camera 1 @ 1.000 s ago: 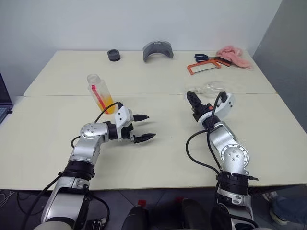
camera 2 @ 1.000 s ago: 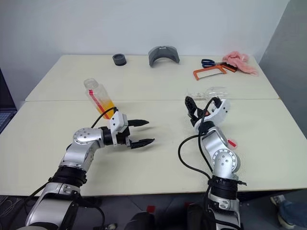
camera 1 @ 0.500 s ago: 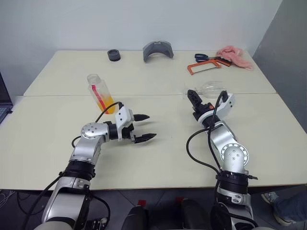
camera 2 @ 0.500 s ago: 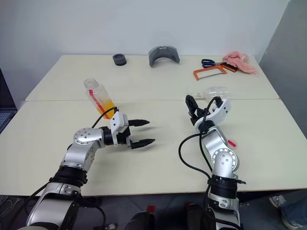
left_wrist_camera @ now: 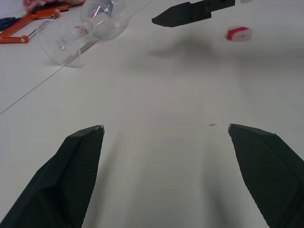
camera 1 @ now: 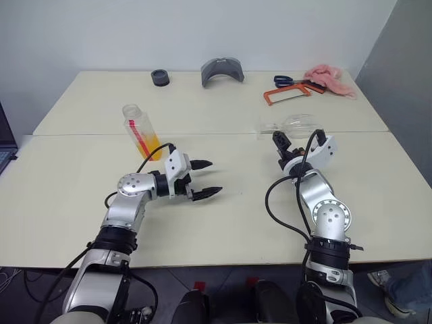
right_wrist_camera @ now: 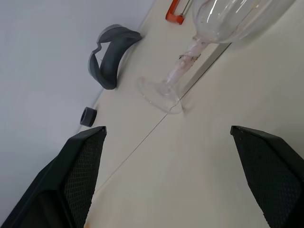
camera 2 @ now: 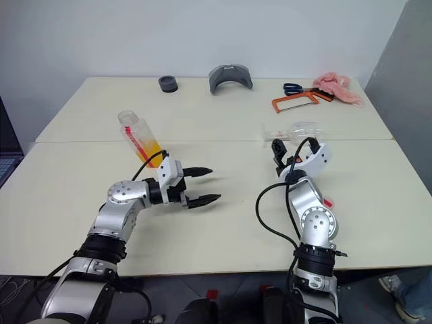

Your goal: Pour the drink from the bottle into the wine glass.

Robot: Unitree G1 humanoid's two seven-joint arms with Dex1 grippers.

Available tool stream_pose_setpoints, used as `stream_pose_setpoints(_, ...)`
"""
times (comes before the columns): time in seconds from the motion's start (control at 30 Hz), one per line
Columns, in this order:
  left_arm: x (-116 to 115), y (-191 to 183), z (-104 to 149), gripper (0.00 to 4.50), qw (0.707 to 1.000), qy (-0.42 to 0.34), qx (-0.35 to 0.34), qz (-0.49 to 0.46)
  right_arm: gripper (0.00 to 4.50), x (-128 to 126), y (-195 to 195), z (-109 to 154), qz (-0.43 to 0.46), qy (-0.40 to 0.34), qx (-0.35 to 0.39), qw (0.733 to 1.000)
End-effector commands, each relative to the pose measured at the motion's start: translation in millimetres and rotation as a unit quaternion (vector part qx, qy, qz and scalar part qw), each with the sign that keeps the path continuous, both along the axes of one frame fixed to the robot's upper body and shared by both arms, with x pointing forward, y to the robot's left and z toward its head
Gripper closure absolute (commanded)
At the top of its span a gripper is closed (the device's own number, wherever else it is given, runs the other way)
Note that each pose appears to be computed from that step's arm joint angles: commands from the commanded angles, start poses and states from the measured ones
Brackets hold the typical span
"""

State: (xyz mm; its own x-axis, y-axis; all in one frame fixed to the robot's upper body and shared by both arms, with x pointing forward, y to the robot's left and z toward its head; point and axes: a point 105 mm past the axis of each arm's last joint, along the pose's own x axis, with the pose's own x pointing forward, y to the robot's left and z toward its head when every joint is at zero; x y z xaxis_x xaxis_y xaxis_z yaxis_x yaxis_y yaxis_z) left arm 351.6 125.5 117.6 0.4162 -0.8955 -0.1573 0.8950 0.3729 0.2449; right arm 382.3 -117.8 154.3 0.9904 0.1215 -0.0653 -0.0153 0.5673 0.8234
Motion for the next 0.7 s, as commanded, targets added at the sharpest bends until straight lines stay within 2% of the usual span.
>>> stream_pose_setpoints(0.03,3,0,14,0.00,1.000,-0.028,-0.004,0.002,0.03,0,0,12,-0.003,-0.020,0.000,1.000)
stream_pose_setpoints(0.3,3,-1,15,0.00,1.000,-0.029,-0.004,0.003,0.03,-6,12,16,0.033,-0.031,-0.007,0.999)
stream_pose_setpoints(0.5,3,-2,16,0.00,1.000,-0.031,-0.003,0.001,0.03,-4,6,14,0.015,-0.025,-0.006,1.000)
stream_pose_setpoints(0.7,4,-3,19,0.00,0.999,-0.034,-0.003,0.002,0.03,1,-2,11,-0.007,-0.017,-0.041,0.999)
